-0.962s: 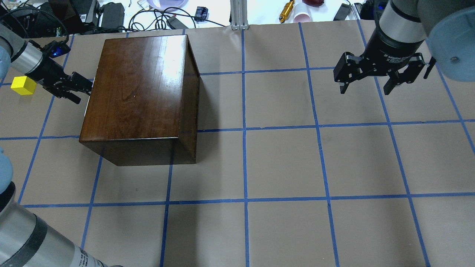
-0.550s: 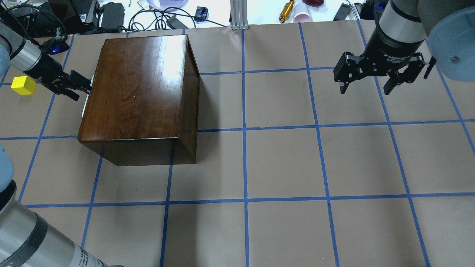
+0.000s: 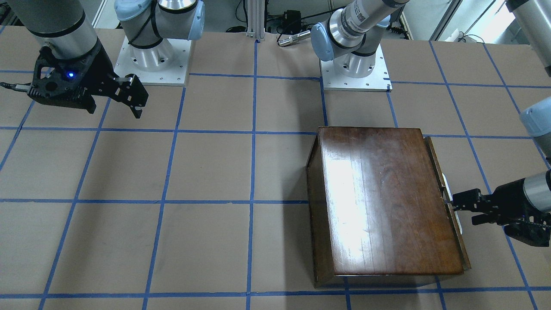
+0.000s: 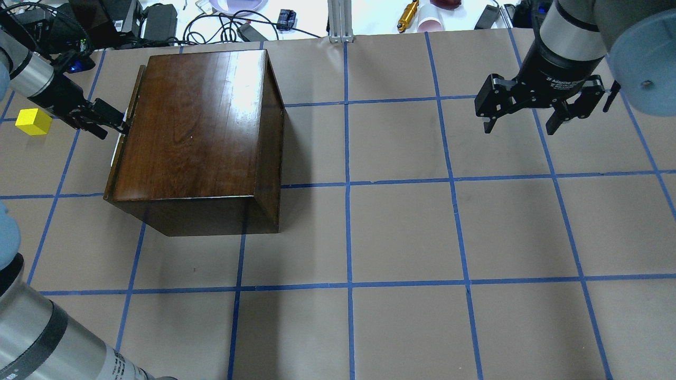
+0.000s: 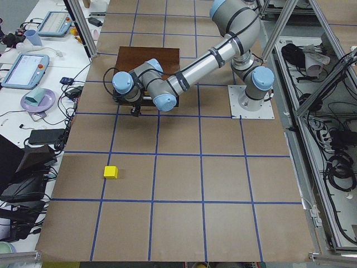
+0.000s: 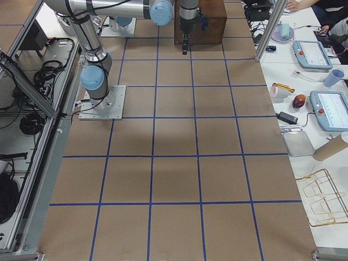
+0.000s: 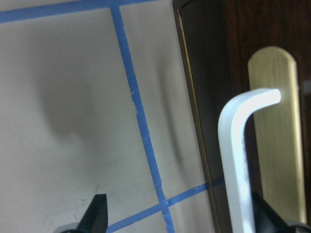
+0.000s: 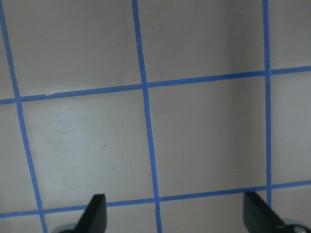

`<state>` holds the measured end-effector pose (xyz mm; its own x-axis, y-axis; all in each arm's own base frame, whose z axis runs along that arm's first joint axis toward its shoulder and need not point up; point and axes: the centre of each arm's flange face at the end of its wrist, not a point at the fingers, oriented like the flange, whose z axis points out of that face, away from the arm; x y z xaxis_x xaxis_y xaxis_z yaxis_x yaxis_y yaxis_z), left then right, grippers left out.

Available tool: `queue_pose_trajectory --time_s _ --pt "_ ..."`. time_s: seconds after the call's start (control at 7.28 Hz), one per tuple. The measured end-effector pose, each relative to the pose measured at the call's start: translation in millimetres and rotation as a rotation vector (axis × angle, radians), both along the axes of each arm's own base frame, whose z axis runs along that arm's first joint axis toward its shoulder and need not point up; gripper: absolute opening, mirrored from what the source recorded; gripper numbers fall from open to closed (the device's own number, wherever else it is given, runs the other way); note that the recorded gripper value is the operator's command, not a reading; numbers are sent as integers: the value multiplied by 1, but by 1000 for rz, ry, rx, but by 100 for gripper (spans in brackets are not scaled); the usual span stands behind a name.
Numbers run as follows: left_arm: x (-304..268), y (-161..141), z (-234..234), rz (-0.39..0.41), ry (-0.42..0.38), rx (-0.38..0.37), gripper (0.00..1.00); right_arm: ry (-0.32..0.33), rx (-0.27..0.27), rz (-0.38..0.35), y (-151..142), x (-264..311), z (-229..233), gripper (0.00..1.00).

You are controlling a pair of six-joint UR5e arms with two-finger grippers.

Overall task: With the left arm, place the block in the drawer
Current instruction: 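Pull the drawer open with the left gripper, away from the cabinet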

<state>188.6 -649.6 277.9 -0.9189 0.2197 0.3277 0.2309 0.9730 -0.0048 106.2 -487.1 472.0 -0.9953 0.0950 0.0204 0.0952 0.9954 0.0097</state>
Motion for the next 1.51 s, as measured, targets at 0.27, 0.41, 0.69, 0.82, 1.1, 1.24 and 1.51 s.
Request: queue_pose_trajectory --time_s 0.27,0.41,0.69,0.82,1.1,1.24,1.51 --pt "17 3 -3 7 9 2 100 0 0 0 0 0 0 100" --pt "22 3 -4 5 11 0 100 0 0 0 0 0 0 100" --pt "29 0 1 -2 9 -8 100 0 0 0 0 0 0 100" --pt "32 -4 4 -11 6 -15 100 0 -1 0 0 0 0 100" --pt "36 -9 6 -33 2 -27 100 0 0 0 0 0 0 100" --pt "38 -11 6 -40 1 -29 99 0 -1 0 0 0 0 100" --pt "43 -15 6 -61 -10 -34 98 0 0 0 0 0 0 100"
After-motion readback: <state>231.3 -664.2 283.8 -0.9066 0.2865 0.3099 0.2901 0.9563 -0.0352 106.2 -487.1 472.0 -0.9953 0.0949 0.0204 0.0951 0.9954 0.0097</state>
